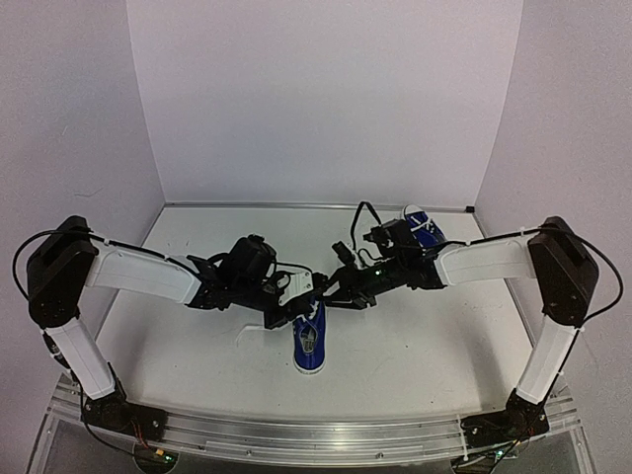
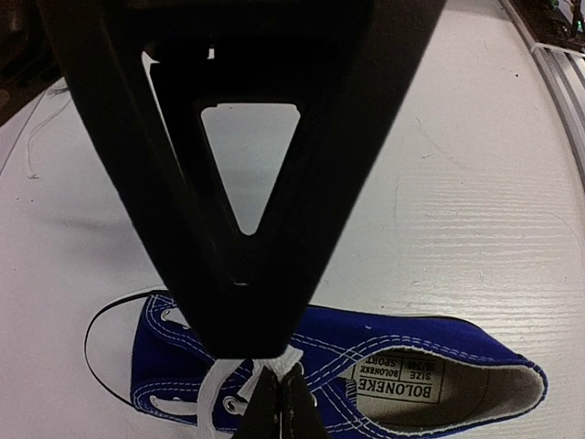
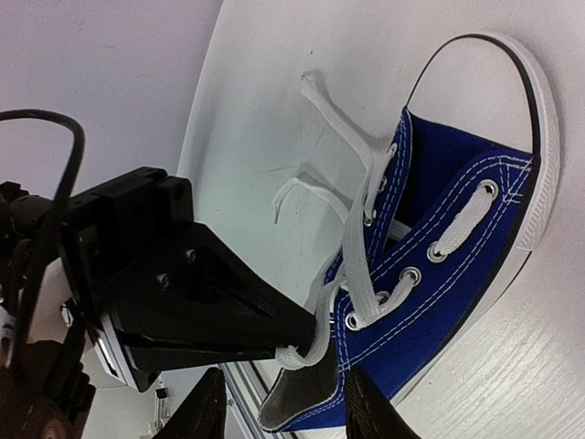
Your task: Tie the shoes
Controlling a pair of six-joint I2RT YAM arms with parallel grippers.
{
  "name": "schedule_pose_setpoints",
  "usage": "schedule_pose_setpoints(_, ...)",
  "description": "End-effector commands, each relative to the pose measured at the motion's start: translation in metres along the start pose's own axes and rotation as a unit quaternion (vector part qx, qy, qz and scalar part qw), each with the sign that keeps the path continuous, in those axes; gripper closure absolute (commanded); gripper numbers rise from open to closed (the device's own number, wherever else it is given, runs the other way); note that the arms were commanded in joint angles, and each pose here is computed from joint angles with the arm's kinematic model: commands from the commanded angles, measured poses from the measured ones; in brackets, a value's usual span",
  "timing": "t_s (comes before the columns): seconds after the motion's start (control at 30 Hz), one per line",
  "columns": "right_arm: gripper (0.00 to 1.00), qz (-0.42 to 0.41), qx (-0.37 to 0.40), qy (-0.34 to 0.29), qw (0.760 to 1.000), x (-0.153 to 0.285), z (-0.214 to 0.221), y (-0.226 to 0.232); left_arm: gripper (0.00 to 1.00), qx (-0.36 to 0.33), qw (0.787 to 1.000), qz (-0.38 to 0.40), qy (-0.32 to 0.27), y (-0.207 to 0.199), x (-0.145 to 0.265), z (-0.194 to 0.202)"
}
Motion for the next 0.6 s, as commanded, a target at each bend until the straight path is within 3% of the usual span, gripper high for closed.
schedule_pose_setpoints(0.0,0.60,-0.021,0.005,0.002,1.000,-0.011,-0.003,0.008,0.99,-0.018,1.000,-0.019,-0.016,0.011,-0.002,-0.015)
schedule_pose_setpoints(0.57,0.72,-0.023,-0.008,0.011,1.000,-0.028,0.001,0.003,1.00,-0.021,0.999,-0.024,-0.022,0.013,0.000,-0.019)
Point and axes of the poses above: each gripper's point midway between its finger pads, its own x axis back along the fingers, its own y axis along the line the jaws close on, z = x × y, the point moved 3 cm from there along x, back along the fingers, and after that the axes turned 7 degrees about -x, right-handed, at the moved point
